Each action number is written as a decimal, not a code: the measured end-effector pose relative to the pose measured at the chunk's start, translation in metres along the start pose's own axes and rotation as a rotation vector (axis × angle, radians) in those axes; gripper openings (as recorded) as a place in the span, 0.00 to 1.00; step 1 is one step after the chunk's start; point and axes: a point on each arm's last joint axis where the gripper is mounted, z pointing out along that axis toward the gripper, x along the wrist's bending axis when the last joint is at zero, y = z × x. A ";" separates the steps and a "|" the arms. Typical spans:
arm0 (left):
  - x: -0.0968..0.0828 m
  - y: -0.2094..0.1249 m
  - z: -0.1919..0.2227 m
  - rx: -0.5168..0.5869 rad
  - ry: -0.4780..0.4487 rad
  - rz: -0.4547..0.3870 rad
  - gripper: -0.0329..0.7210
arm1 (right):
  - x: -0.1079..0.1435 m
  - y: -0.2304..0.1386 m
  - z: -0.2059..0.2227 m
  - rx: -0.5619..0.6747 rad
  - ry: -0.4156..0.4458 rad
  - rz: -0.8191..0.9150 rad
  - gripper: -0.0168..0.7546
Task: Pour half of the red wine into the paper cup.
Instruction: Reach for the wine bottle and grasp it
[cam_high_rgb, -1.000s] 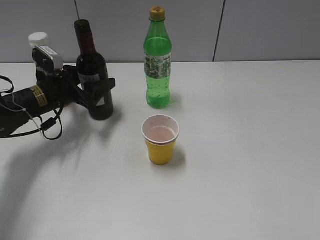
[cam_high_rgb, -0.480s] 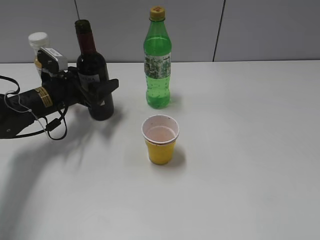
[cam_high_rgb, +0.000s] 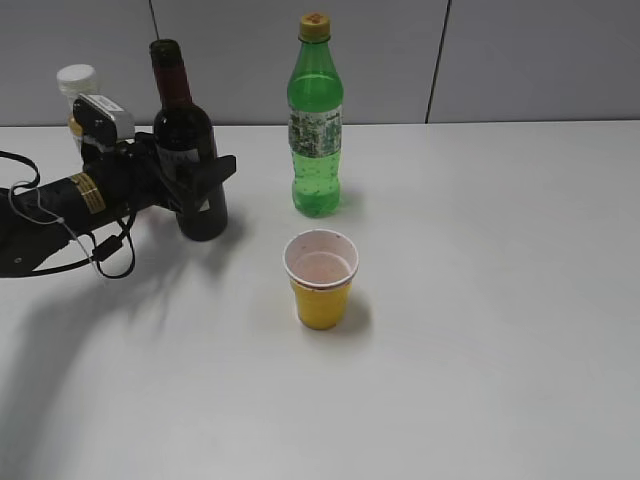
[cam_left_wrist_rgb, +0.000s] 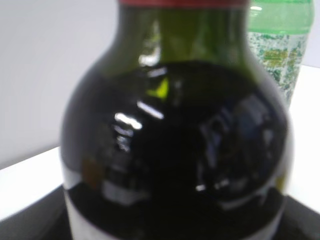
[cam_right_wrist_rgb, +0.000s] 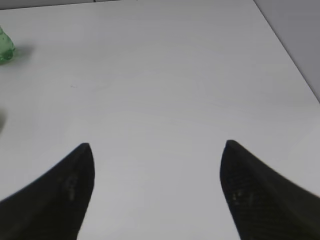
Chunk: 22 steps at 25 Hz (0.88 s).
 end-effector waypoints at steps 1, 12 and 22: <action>0.000 0.000 0.000 0.000 0.000 0.000 0.82 | 0.000 0.000 0.000 0.000 0.000 0.000 0.79; 0.001 0.000 0.000 -0.001 0.006 -0.004 0.82 | 0.000 0.000 0.000 0.000 0.000 0.000 0.79; 0.000 0.000 0.000 -0.001 0.005 -0.004 0.82 | 0.000 0.000 0.000 0.000 0.000 0.000 0.79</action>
